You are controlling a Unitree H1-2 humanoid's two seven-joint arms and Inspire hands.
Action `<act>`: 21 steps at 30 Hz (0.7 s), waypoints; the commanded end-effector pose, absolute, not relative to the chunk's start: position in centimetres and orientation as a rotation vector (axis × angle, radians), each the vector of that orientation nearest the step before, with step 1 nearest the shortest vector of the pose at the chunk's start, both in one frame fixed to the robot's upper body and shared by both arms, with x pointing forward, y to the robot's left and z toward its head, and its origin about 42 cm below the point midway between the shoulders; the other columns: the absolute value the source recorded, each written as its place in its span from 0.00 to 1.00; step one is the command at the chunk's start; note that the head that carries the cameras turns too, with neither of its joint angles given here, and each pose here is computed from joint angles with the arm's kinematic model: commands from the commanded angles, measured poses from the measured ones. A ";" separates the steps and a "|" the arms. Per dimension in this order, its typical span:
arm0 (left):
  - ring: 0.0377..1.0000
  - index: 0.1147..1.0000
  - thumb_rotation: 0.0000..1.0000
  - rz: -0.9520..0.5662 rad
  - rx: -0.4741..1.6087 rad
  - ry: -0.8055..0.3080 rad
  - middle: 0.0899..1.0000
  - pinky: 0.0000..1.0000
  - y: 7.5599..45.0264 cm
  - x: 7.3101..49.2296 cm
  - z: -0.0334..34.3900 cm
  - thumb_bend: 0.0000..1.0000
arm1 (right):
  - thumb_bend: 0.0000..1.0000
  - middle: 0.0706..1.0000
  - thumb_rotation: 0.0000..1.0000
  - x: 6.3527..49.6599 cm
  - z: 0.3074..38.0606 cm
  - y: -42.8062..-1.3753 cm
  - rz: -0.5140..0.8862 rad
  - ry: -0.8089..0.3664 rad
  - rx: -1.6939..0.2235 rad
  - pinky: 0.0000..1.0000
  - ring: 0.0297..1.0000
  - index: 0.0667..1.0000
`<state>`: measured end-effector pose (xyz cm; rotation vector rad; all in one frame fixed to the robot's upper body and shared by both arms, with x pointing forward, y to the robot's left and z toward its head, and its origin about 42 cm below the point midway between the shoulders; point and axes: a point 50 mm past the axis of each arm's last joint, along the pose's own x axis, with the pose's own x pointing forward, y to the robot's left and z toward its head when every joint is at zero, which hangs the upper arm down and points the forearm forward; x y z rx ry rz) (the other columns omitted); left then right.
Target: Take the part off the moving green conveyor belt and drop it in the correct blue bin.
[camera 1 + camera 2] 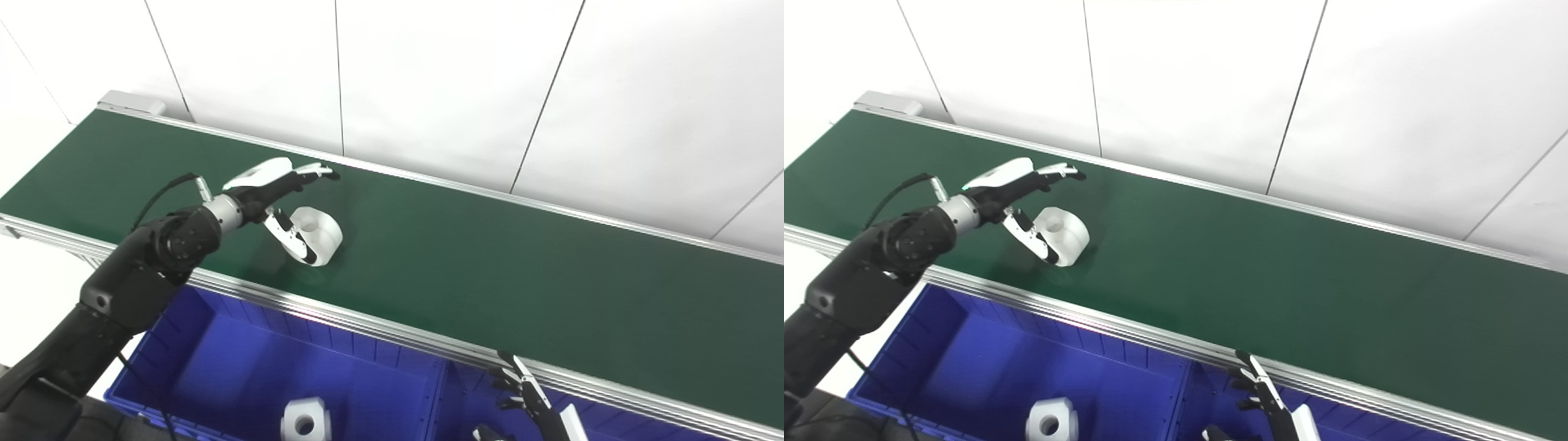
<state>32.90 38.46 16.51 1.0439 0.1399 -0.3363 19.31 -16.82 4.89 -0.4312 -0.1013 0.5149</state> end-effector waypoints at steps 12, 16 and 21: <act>0.88 0.78 0.00 -0.231 1.060 -0.069 0.88 0.82 35.2 35.9 14.2 0.76 | 0.57 0.82 0.65 19.5 6.1 -16.6 0.495 -0.188 -0.392 0.65 0.78 0.94; 0.69 0.67 0.00 -0.191 1.049 -0.139 0.70 0.65 34.7 36.3 13.3 0.61 | 0.57 0.82 0.65 19.4 6.3 -16.7 0.493 -0.183 -0.388 0.65 0.79 0.94; 0.42 0.44 0.00 -0.161 1.062 -0.193 0.47 0.47 34.2 36.8 12.7 0.50 | 0.58 0.83 0.66 19.2 6.4 -16.7 0.491 -0.178 -0.382 0.66 0.79 0.94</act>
